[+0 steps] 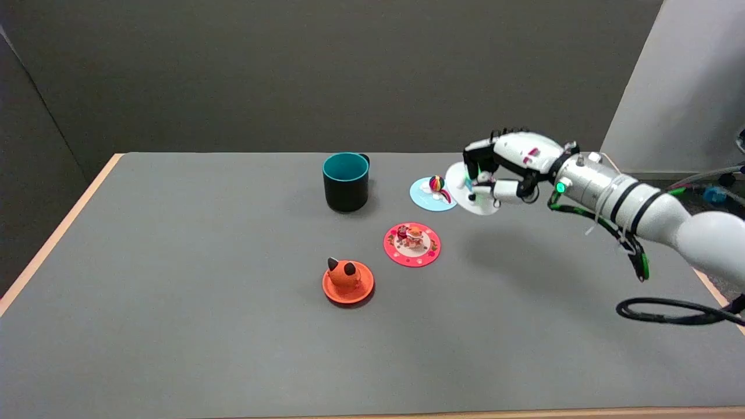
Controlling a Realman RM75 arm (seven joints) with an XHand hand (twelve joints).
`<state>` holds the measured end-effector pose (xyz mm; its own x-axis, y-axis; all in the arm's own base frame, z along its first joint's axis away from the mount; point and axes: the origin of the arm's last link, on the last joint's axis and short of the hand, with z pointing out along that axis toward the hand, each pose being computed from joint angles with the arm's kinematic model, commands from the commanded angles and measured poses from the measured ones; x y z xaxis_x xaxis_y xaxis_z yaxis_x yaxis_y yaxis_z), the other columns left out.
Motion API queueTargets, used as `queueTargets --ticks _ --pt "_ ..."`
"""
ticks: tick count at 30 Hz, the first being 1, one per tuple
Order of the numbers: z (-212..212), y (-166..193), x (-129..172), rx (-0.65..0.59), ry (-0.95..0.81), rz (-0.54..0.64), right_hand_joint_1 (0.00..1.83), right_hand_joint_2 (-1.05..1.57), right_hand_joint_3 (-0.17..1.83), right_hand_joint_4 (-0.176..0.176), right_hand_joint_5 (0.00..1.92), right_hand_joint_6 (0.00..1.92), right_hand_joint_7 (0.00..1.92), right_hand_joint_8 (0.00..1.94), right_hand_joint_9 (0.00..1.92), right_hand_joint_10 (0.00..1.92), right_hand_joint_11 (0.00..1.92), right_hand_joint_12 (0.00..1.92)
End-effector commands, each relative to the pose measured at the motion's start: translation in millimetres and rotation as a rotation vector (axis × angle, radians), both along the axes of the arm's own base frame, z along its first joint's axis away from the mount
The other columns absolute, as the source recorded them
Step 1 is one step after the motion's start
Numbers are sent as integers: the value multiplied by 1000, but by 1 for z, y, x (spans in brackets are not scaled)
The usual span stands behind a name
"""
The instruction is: Place the white cup lid onto the cup.
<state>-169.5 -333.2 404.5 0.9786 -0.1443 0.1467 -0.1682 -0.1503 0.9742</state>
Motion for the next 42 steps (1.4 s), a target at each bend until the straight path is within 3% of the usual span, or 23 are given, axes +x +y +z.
queueTargets --ticks 1,6,8,26,29,31,38,39,42 --pt "-40 -42 66 173 28 96 1070 1214 267 34 630 1559 569 1685 630 1227 598 931" --pt "-58 -59 70 223 15 81 1087 1197 272 32 650 1527 589 1656 687 1121 630 910" --pt "-64 -64 74 241 51 91 1089 1174 314 34 655 1531 598 1656 650 1245 609 949" --pt "-116 -116 84 338 125 73 1085 1181 307 37 645 1546 600 1660 664 1219 612 944" --pt "-124 -125 81 348 129 54 1091 1178 301 37 653 1531 608 1646 699 1136 635 921" --pt "-126 -131 81 347 132 43 1089 1167 328 36 650 1541 607 1653 665 1236 613 951" --pt "-125 -150 74 320 141 -14 1089 1174 314 37 646 1539 609 1652 698 1149 634 926" --pt "-126 -151 73 320 141 -22 1089 1163 335 37 648 1540 613 1651 669 1231 615 954" --pt "-129 -159 73 316 156 -40 1086 1174 320 36 640 1548 607 1656 709 1114 638 917"
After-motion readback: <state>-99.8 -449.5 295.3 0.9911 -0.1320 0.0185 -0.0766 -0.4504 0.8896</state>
